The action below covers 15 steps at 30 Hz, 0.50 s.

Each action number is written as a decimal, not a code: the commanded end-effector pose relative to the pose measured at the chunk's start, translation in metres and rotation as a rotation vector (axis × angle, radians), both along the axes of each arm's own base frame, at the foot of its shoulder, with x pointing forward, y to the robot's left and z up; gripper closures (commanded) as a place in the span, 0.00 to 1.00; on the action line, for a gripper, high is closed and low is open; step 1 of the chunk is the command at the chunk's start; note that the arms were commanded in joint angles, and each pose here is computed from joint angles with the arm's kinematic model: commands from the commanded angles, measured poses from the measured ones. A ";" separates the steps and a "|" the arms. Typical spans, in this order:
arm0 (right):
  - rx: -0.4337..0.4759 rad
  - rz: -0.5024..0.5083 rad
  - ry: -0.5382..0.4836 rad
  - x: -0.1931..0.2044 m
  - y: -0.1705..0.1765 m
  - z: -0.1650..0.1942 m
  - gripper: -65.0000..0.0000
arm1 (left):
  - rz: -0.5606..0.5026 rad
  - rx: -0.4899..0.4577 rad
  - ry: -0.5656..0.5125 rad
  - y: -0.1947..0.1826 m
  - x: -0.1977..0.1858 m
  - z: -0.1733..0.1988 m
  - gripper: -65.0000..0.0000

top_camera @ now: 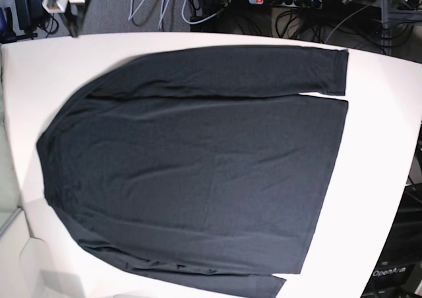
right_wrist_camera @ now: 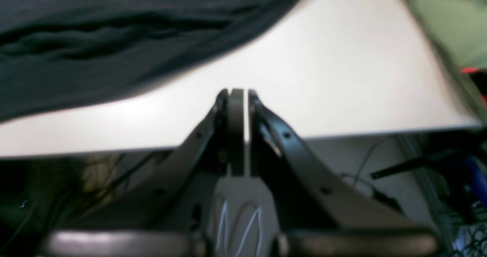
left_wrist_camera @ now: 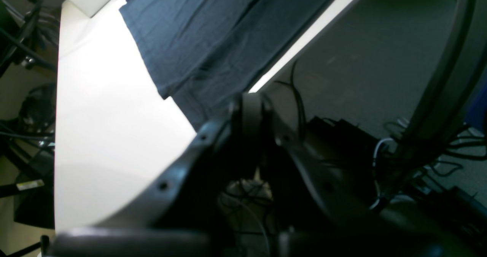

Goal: Fold the T-shirt properly
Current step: 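Lower the open right gripper to the sleeve edge near the shoulders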

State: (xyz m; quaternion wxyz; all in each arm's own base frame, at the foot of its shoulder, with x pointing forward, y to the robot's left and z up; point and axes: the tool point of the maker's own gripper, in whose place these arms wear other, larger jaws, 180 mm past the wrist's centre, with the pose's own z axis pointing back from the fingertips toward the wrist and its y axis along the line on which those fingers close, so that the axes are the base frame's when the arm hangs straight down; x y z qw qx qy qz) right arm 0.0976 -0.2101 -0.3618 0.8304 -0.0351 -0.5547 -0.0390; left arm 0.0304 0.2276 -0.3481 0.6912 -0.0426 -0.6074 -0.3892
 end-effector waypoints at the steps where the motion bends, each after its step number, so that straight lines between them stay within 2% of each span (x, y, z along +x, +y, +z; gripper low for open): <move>1: -0.008 0.002 -0.035 0.006 -0.001 0.014 0.99 | -0.031 -0.002 -0.013 0.001 -0.002 0.007 1.00; 4: 0.002 0.026 -0.005 0.022 0.004 0.017 0.99 | -0.029 -0.011 -0.035 -0.002 0.006 0.008 0.99; 8: 0.024 0.031 0.091 0.037 0.008 -0.001 0.99 | -0.028 -0.012 -0.039 -0.002 0.008 0.008 0.84; 10: 0.055 0.074 0.113 0.040 0.019 -0.005 0.98 | -0.027 -0.011 -0.042 -0.002 0.008 0.008 0.82; 12: 0.088 0.134 0.113 0.046 0.031 -0.005 0.93 | -0.028 -0.010 -0.043 -0.001 0.009 0.009 0.81; 15: 0.106 0.149 0.109 0.052 0.037 -0.005 0.81 | -0.016 -0.007 -0.046 0.001 0.011 0.008 0.81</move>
